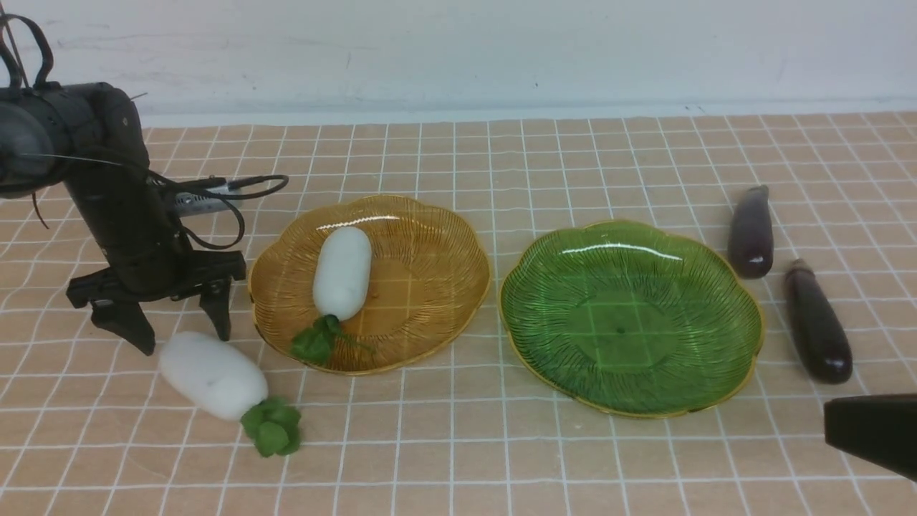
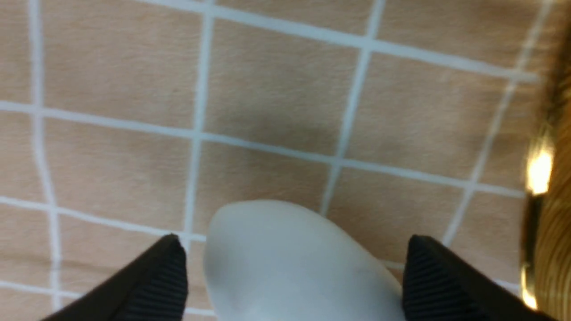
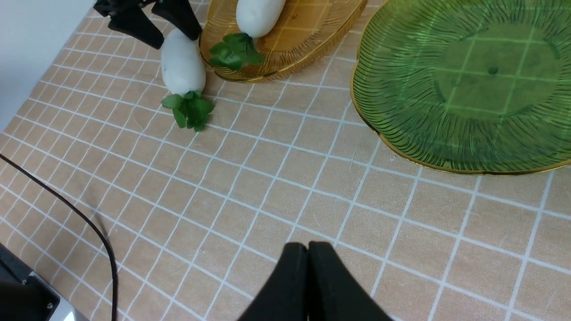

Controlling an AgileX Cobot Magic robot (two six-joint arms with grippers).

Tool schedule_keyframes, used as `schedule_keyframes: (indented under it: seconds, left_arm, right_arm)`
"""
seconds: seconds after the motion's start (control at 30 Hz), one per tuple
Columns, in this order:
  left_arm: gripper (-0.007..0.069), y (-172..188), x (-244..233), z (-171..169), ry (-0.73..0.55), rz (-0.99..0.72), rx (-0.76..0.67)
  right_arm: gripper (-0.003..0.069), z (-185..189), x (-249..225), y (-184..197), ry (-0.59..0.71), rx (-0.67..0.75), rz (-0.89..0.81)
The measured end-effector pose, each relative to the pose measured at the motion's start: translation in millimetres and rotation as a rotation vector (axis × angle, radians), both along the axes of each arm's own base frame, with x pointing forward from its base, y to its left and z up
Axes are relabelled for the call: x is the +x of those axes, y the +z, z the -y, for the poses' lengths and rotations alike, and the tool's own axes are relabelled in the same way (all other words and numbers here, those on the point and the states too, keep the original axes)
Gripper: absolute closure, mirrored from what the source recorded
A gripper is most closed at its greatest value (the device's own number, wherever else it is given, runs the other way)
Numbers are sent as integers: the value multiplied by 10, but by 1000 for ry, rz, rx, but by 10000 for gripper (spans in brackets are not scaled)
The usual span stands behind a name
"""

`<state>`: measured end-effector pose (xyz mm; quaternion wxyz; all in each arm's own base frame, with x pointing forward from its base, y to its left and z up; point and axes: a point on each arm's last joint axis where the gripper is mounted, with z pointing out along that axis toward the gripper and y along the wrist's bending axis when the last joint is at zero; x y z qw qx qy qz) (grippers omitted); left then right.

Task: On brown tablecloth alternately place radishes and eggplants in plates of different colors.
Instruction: 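Pick up the white radish and place it in the left plate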

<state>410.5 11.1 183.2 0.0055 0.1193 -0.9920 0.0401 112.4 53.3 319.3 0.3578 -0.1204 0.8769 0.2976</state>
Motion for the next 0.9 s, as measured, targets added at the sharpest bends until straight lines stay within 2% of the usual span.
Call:
schedule_keyframes:
  seconds: [0.17,0.5,0.63,0.7,0.73,0.8,0.83,0.9]
  left_arm:
    - [104,12,-8,-7,-6,-15,8]
    - [115,-37,0,-15,30,-31,16]
    - [150,21,66,-44,23,-4,45]
    - [192,100,119,-66,16,25,67]
    - [276,214,150,-80,12,66,84]
    - [381,370,131,-87,8,106,94]
    - [475,489,103,-93,-2,133,103]
    - [568,679,28,-96,-22,172,114]
  right_arm:
    - [674,0,1,0,-3,3,-2]
    - [674,1,1,0,-3,2,-2]
    - [674,1,1,0,-3,2,-2]
    - [674,1,1,0,-4,3,-3]
    - [674,0,0,0,-4,3,-4]
    - [674,0,0,0,-4,3,-4]
    - [674,0,0,0,-4,3,-4]
    - [674,0,0,0,-4,3,-4]
